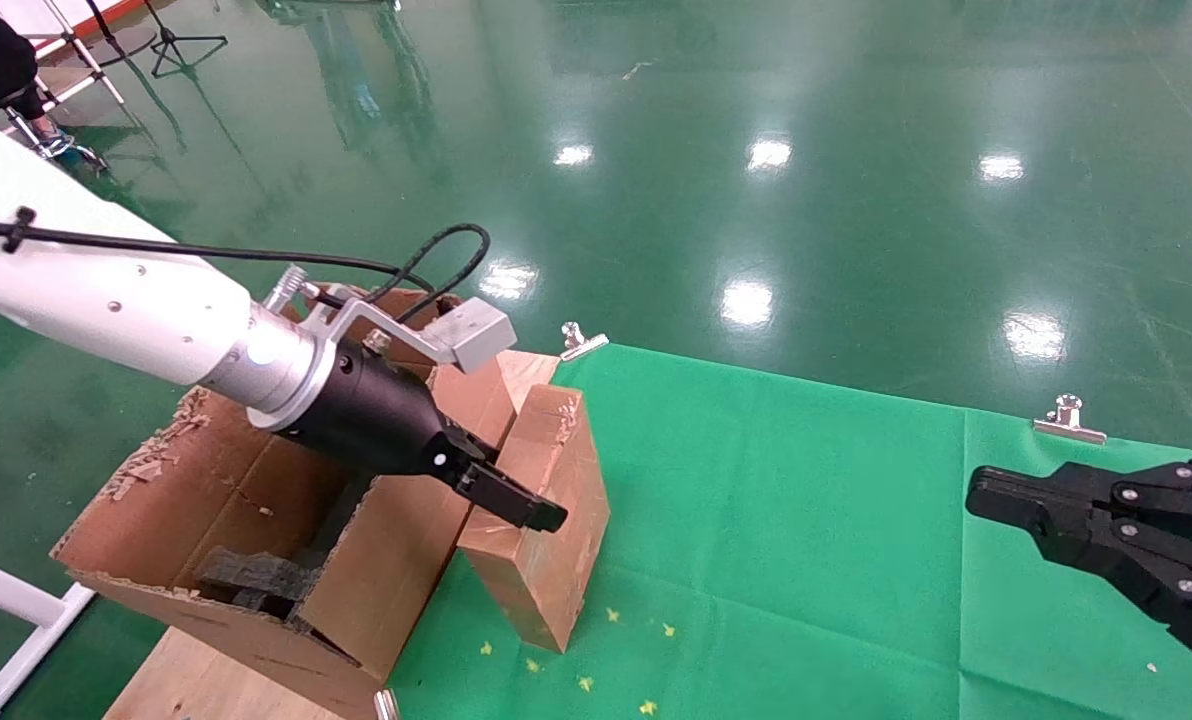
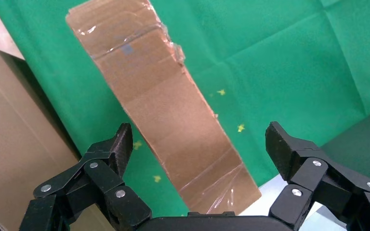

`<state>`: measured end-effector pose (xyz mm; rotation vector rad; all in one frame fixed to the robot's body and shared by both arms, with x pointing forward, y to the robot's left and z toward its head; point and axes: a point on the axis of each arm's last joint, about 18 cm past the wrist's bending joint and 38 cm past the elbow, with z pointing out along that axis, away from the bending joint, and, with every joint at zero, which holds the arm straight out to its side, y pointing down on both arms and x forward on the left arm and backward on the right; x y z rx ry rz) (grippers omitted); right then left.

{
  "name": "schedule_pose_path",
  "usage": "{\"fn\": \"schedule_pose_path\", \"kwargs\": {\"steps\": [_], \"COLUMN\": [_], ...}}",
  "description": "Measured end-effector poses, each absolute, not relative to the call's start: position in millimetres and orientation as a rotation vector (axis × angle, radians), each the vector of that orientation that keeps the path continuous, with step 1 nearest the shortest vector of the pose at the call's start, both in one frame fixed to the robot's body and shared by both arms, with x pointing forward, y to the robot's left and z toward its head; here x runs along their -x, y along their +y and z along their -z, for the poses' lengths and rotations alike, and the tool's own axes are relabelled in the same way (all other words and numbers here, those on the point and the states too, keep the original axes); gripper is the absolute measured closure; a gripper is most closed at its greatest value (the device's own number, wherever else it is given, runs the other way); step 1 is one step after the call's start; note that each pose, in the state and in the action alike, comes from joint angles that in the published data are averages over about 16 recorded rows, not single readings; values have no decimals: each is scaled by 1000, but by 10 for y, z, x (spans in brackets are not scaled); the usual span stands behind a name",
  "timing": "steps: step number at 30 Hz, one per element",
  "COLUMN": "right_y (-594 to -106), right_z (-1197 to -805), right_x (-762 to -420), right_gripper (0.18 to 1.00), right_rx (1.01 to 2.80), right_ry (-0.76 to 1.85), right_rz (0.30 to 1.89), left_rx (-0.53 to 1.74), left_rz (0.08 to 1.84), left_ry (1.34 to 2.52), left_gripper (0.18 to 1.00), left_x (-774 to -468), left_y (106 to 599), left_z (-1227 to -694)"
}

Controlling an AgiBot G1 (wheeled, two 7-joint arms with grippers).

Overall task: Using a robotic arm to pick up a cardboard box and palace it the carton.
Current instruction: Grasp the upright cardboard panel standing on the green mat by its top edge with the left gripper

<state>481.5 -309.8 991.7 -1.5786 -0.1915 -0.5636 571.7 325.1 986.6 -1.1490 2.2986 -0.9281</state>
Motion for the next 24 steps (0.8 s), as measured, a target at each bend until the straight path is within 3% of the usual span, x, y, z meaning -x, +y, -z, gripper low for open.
{"fn": "schedule_pose_path", "kwargs": {"steps": [14,24], "right_y": [-3099,-3099], "right_z": [-9917,-9917], "right_x": [-4815,-4815], "right_gripper": [972,878], "right_rx": [1578,1578], "right_ry": [-191,-191], "right_rz": [564,564], "left_rx": [1158,1160], "left_rz": [836,844], "left_ry": [2309,2307], "left_gripper": [188,239], "left_x": [-5774,-5770], "left_y": [3214,3216], "left_z": [-9788,-9794]}}
